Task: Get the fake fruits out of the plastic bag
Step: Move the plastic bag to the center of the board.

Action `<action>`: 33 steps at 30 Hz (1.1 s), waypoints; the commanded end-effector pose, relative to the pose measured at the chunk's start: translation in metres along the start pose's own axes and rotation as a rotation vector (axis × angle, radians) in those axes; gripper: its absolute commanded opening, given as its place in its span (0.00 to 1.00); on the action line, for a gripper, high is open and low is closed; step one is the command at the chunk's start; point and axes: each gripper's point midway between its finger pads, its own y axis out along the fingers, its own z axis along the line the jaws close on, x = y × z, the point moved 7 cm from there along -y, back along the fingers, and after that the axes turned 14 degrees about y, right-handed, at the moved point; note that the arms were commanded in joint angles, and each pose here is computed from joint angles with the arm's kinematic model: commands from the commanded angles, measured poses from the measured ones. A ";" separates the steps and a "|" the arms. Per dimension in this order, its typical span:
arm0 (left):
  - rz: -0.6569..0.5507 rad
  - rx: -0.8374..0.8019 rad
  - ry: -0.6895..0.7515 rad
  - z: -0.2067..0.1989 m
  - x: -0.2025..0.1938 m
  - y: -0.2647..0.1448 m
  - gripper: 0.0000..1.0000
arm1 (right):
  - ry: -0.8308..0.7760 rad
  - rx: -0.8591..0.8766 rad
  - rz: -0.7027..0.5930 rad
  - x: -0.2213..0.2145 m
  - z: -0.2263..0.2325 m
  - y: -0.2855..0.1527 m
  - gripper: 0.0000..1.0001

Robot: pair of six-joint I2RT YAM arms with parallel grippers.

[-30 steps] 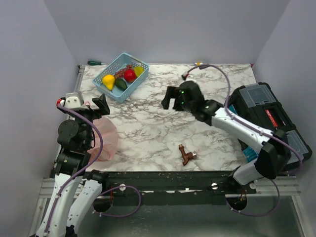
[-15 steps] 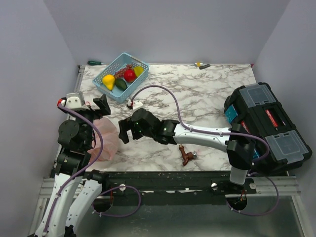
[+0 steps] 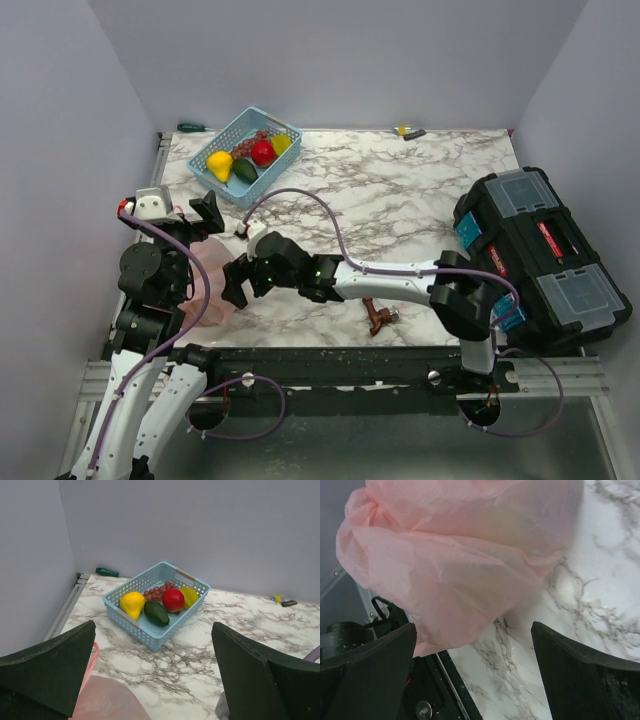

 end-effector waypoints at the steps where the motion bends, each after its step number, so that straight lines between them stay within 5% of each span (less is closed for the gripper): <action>1: -0.014 0.001 0.007 0.000 0.001 0.000 0.99 | -0.031 0.136 0.041 -0.024 0.023 0.023 0.99; 6: 0.010 -0.007 0.013 -0.003 -0.002 0.005 0.99 | 0.041 0.101 0.054 -0.040 0.020 0.040 0.90; 11: 0.007 -0.018 0.009 -0.004 -0.004 0.005 0.99 | 0.063 0.045 0.014 -0.040 0.011 0.041 0.61; 13: 0.011 -0.024 0.009 -0.005 -0.004 0.006 0.99 | 0.085 0.018 -0.036 -0.039 0.006 0.036 0.37; 15: 0.010 -0.029 0.007 -0.006 -0.005 0.006 0.99 | 0.107 -0.010 -0.058 -0.040 0.000 0.031 0.25; 26: 0.016 -0.085 -0.007 -0.013 -0.005 0.008 0.99 | 0.087 -0.059 -0.092 -0.035 -0.046 -0.009 0.03; 33: 0.043 -0.153 -0.019 -0.024 -0.007 0.012 0.99 | 0.069 -0.052 -0.091 -0.043 -0.073 -0.047 0.03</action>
